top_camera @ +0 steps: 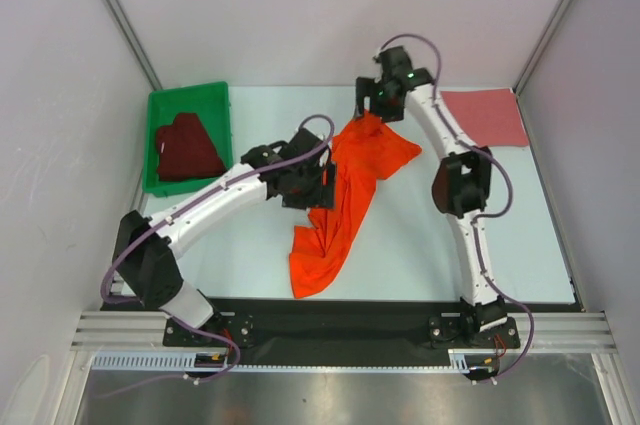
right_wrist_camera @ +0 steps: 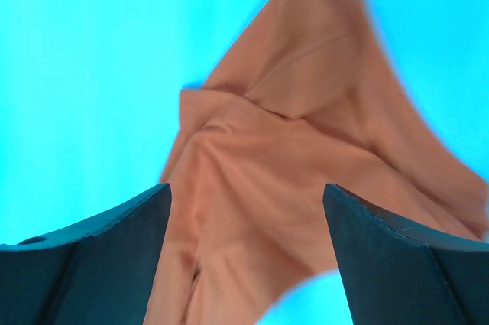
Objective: Fold and stack the t-shirts
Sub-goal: Fold the tshirt
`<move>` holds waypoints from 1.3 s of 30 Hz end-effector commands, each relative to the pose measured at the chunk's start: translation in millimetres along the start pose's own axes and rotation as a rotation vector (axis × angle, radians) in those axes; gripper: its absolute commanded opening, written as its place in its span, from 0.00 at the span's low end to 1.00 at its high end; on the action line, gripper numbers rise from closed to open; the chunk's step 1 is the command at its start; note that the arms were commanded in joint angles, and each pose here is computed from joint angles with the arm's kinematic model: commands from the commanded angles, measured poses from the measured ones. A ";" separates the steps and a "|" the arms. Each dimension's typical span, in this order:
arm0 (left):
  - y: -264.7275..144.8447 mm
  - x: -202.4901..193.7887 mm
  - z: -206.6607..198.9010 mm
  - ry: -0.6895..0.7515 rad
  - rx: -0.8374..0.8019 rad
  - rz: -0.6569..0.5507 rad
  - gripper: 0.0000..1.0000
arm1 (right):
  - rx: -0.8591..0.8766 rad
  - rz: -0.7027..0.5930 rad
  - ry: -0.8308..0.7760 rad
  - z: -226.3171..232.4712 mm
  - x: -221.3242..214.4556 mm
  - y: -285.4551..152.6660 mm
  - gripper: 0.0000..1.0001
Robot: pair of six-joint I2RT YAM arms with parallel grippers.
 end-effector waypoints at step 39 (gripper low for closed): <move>258.9 193.5 -134.2 -0.145 -0.576 -0.076 0.18 | -0.242 0.100 0.341 3.4 -202.8 -266.9 0.86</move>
Point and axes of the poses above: each gripper's point midway between its finger pads, its own y axis out along the fingers, its own z axis along the line the jaws close on, x = y × z, the point moved 4 cm from there along -y, back along the fingers, and after that the axes turned 15 degrees about -y, right-handed, at the moved point
